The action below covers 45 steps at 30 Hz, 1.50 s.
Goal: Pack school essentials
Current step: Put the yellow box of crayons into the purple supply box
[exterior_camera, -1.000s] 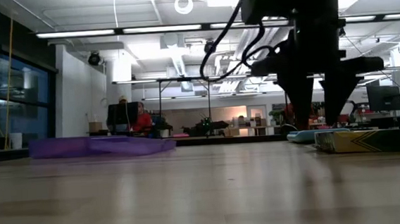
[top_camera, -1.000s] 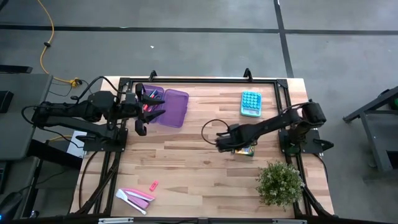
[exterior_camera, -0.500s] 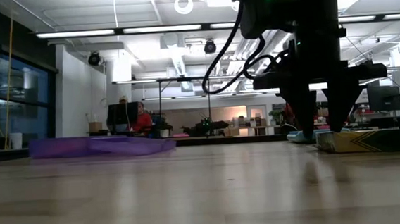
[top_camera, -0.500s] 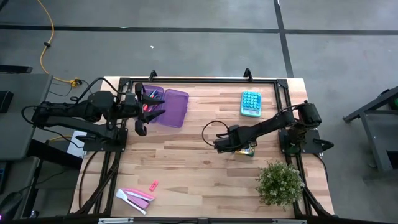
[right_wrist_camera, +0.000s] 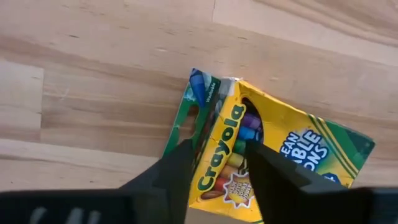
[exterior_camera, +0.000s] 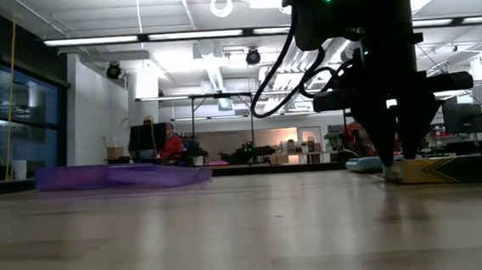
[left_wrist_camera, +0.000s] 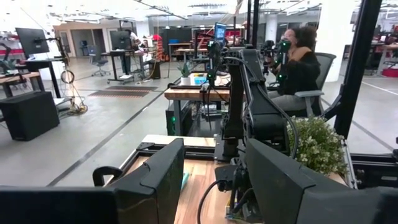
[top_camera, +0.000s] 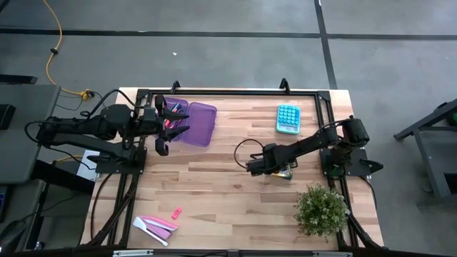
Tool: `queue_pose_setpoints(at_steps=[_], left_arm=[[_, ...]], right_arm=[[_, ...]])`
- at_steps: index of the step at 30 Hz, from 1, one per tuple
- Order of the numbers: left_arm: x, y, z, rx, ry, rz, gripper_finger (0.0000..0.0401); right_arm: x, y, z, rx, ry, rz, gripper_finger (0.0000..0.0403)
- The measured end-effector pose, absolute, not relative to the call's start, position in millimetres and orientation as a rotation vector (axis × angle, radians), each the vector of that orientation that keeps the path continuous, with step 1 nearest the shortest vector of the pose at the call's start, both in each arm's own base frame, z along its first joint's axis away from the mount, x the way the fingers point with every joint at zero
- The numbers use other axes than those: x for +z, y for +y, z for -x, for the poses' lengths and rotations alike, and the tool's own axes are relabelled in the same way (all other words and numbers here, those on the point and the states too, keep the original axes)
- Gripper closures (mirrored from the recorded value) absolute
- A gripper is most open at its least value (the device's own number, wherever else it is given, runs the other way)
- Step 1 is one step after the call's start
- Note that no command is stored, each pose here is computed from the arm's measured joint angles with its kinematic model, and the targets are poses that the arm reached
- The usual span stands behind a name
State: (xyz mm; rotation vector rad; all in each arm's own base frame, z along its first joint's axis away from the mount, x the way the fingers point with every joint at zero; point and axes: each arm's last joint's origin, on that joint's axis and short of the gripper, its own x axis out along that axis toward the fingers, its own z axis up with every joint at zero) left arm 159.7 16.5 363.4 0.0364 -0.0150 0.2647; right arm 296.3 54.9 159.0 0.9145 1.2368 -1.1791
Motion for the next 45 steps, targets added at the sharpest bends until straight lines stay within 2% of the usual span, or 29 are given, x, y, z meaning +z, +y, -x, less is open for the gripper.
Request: queue_pose_setpoints(at_steps=[6,11,15,24,37,45], left_arm=[[363.4,16.6,-159.7,0.267,-0.015,-0.036,0.0240],[363.4,16.5,-159.7,0.266,-0.016,-0.028,0.0240],[363.4,16.6,-159.7,0.266,-0.017,-0.021,0.0240],[363.4,16.5,-159.7,0.266,-0.020,0.001,0.0240],[363.4,16.5,-159.7,0.266,-0.019,-0.002,0.0240],[363.4,16.5,-159.7,0.266,-0.019,-0.002,0.0240]], right_arm=[[159.0,54.9,-296.3,-1.179,1.237,-0.914,0.0334],[159.0,54.9,-296.3,-1.178,1.237,-0.915,0.0350],[159.0,55.0,-296.4,-1.178,1.236,-0.917,0.0337],[158.9,55.5,-297.1,-1.207,1.213,-0.968,0.0280],[160.3,69.3,-282.8,-1.318,1.247,-0.921,0.0277],[158.7,72.2,-288.3,-1.274,1.212,-0.962,0.0277]])
